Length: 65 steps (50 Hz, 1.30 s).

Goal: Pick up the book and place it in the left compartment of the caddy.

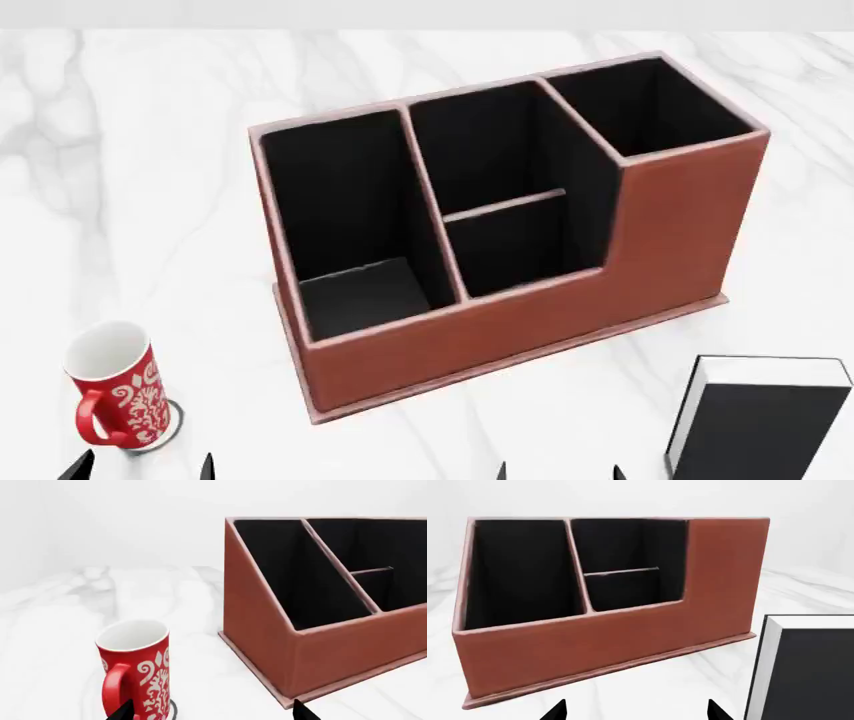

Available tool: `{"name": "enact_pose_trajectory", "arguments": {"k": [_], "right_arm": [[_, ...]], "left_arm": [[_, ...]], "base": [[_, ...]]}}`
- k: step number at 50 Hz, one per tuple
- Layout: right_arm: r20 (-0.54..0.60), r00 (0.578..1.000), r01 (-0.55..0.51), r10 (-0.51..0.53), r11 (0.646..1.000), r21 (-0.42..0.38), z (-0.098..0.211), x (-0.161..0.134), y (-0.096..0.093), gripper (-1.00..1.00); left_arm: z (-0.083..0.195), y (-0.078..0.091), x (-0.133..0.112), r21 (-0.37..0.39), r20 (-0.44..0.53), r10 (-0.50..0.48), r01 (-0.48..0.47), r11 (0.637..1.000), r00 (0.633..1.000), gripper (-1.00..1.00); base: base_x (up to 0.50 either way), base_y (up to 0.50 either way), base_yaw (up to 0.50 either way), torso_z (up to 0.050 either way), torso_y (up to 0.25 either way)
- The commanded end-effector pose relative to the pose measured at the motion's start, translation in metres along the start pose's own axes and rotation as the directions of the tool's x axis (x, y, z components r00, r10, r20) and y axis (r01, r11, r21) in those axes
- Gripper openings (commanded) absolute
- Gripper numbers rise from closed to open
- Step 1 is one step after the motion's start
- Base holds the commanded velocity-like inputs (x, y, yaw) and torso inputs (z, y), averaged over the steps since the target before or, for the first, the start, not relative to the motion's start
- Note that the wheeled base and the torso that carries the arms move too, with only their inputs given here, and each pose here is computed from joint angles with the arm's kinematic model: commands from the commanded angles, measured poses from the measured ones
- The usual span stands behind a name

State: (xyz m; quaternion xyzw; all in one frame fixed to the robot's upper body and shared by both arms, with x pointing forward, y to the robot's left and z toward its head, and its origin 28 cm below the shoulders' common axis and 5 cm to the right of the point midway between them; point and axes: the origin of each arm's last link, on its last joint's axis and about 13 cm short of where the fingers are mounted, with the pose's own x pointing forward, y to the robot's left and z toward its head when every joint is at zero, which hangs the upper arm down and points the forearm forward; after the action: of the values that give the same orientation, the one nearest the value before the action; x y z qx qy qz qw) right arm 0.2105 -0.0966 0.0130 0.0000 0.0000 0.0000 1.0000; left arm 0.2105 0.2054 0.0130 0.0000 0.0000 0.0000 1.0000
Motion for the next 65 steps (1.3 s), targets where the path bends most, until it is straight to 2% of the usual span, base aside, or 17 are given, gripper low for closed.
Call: {"name": "enact_pose_trajectory", "arguments": {"k": [1,19,23,27,29,31,32,38,42,48,57,65], "right_arm": [[-0.003,1.000,0.002,-0.002,1.000,-0.002,-0.001,0.000,0.000,1.00],[-0.015,1.000,0.001,-0.001,1.000,-0.015,0.000,0.000,0.002,1.00],[-0.004,1.000,0.005,-0.005,1.000,-0.026,0.021,-0.003,0.004,1.00],[0.001,1.000,-0.026,0.026,1.000,-0.010,0.075,-0.001,0.002,1.00],[0.000,0.999,-0.048,0.048,0.999,0.017,0.093,0.000,0.001,1.00],[0.033,0.998,-0.050,0.051,0.999,-0.018,0.122,0.003,-0.001,1.00],[0.055,0.998,-0.029,0.034,0.997,-0.076,0.130,0.006,-0.003,1.00],[0.051,0.996,-0.066,0.067,0.997,-0.027,0.162,0.011,-0.006,1.00],[0.072,0.995,-0.067,0.071,0.996,-0.053,0.182,0.012,-0.007,1.00],[0.083,0.994,-0.068,0.073,0.995,-0.070,0.190,0.014,-0.008,1.00],[0.073,0.995,-0.071,0.075,0.996,-0.061,0.186,0.016,-0.009,1.00],[0.078,0.994,-0.073,0.078,0.995,-0.066,0.189,0.017,-0.009,1.00]], "left_arm": [[0.000,0.000,0.000,0.000,-0.003,-0.001,0.001,1.000,1.000,1.00],[0.001,0.000,-0.001,0.005,0.009,0.003,-0.003,1.000,1.000,1.00],[0.001,0.000,0.000,0.001,0.004,0.001,-0.001,1.000,1.000,1.00],[0.001,0.000,-0.001,0.000,0.002,0.000,0.000,1.000,1.000,1.00],[0.001,0.001,0.000,0.000,0.003,0.001,-0.001,1.000,1.000,1.00],[0.001,0.002,0.001,-0.003,0.003,0.008,-0.008,1.000,1.000,1.00],[0.002,0.001,0.001,-0.004,0.001,0.008,-0.008,1.000,1.000,1.00],[0.002,0.001,0.001,-0.006,-0.001,0.007,-0.007,1.000,1.000,1.00],[0.002,0.001,0.000,-0.005,-0.001,0.008,-0.008,1.000,1.000,1.00],[0.002,0.001,0.001,-0.007,-0.002,0.009,-0.009,1.000,1.000,1.00],[0.002,0.001,0.001,-0.006,-0.001,0.008,-0.008,1.000,1.000,1.00],[0.001,0.001,0.002,-0.004,-0.001,0.009,-0.009,1.000,1.000,1.00]], "base": [[0.00,0.00,0.00,0.000,0.000],[0.00,0.00,0.00,0.000,0.000],[0.00,0.00,0.00,0.000,0.000],[0.00,0.00,0.00,0.000,0.000],[0.00,0.00,0.00,0.000,0.000],[0.00,0.00,0.00,0.000,0.000],[0.00,0.00,0.00,0.000,0.000],[0.00,0.00,0.00,0.000,0.000],[0.00,0.00,0.00,0.000,0.000],[0.00,0.00,0.00,0.000,0.000],[0.00,0.00,0.00,0.000,0.000],[0.00,-0.48,0.00,0.000,0.000]]}}
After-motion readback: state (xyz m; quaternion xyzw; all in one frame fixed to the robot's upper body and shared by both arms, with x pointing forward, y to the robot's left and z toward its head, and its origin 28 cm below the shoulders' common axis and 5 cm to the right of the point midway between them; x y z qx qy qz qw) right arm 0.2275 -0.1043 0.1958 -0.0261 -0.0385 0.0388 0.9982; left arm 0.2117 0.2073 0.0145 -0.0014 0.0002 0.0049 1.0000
